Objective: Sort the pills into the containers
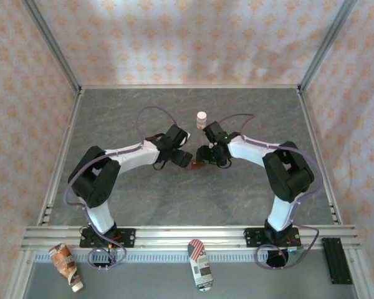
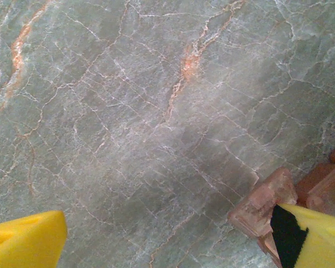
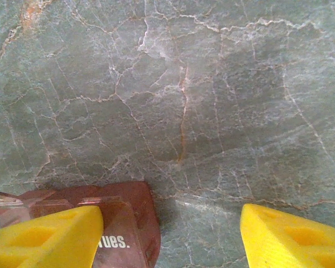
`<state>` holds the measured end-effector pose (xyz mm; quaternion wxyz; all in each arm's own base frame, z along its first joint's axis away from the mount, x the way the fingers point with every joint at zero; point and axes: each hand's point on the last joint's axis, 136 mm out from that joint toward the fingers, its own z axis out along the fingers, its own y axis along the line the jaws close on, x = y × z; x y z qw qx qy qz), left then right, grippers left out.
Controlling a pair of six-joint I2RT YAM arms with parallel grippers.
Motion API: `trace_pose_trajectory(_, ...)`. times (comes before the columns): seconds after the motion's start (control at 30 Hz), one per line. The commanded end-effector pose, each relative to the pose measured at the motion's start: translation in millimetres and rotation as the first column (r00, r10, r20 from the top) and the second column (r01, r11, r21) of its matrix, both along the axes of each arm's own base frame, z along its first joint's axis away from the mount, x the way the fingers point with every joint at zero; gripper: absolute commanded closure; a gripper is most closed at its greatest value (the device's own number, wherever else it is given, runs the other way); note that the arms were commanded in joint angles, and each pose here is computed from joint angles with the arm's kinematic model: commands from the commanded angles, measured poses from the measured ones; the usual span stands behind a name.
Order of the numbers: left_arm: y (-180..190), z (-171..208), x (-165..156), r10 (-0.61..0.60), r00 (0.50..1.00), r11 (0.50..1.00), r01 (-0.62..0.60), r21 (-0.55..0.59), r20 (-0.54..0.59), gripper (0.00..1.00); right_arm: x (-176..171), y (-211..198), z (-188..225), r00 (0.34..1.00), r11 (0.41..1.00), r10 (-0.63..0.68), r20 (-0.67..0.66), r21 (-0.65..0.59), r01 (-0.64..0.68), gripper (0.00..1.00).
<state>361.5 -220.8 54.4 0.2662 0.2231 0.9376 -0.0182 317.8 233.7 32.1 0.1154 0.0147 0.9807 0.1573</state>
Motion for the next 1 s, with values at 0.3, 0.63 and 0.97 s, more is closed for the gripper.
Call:
trace_pose_trajectory(0.3,3,-22,7,0.082,0.997,0.996,-0.082,-0.03,-0.013,0.04,-19,-16,-36,0.996,0.996,-0.015,-0.089,-0.085,0.007,0.33)
trace_pose_trajectory(0.63,-2,-11,9,0.097,0.995,0.992,-0.097,-0.079,-0.002,0.03,-18,-15,-36,0.995,0.996,-0.015,-0.095,-0.085,0.007,0.33)
trace_pose_trajectory(0.97,-10,36,21,0.117,0.99,0.981,-0.104,-0.161,0.073,0.0,-16,-12,-29,0.995,0.996,0.001,-0.097,-0.087,-0.01,0.33)
